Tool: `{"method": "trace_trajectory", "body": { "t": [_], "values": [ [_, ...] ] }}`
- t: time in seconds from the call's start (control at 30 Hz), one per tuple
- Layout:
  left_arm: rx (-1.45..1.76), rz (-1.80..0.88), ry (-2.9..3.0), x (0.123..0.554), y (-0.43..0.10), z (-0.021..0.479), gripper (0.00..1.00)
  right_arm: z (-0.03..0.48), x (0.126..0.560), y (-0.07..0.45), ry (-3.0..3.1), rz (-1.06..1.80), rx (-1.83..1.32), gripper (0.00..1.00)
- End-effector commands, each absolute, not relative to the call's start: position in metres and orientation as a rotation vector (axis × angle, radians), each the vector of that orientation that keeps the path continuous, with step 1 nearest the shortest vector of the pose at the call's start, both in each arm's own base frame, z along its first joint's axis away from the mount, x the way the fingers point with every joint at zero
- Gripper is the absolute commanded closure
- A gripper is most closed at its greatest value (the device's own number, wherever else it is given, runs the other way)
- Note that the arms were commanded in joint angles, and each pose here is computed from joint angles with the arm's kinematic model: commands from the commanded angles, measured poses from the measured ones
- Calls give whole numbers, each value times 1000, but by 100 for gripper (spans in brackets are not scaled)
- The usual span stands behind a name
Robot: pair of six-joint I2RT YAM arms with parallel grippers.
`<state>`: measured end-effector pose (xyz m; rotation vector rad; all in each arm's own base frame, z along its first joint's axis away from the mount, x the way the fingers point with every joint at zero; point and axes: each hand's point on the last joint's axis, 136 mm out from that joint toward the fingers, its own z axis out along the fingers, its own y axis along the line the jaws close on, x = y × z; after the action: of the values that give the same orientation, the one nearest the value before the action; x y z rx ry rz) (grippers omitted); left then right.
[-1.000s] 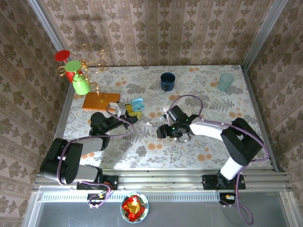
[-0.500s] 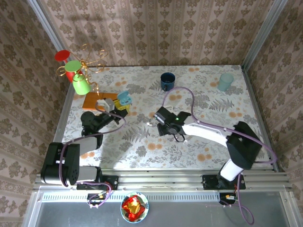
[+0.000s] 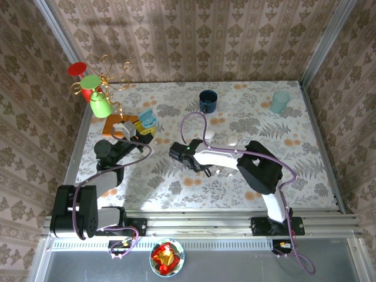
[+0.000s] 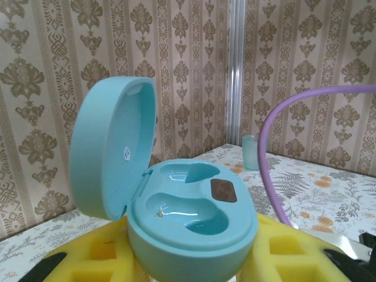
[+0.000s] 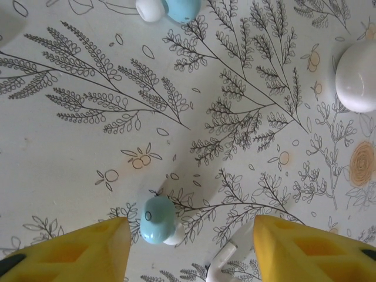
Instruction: Insert the wireless bluetooth earbuds into the charging case
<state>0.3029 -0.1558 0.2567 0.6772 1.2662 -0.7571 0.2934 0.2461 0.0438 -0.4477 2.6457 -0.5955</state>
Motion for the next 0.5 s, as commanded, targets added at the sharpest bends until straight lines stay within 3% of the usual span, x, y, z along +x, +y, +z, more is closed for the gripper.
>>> {"method": "trace_trajectory", "body": {
  "t": [0.0, 0.47],
  "values": [
    [681, -737, 1236, 299, -153, 263, 66, 50, 298, 238, 2589, -733, -459, 46],
    [691, -754, 1239, 299, -155, 262, 66, 25, 293, 244, 2645, -768, -549, 55]
  ]
}}
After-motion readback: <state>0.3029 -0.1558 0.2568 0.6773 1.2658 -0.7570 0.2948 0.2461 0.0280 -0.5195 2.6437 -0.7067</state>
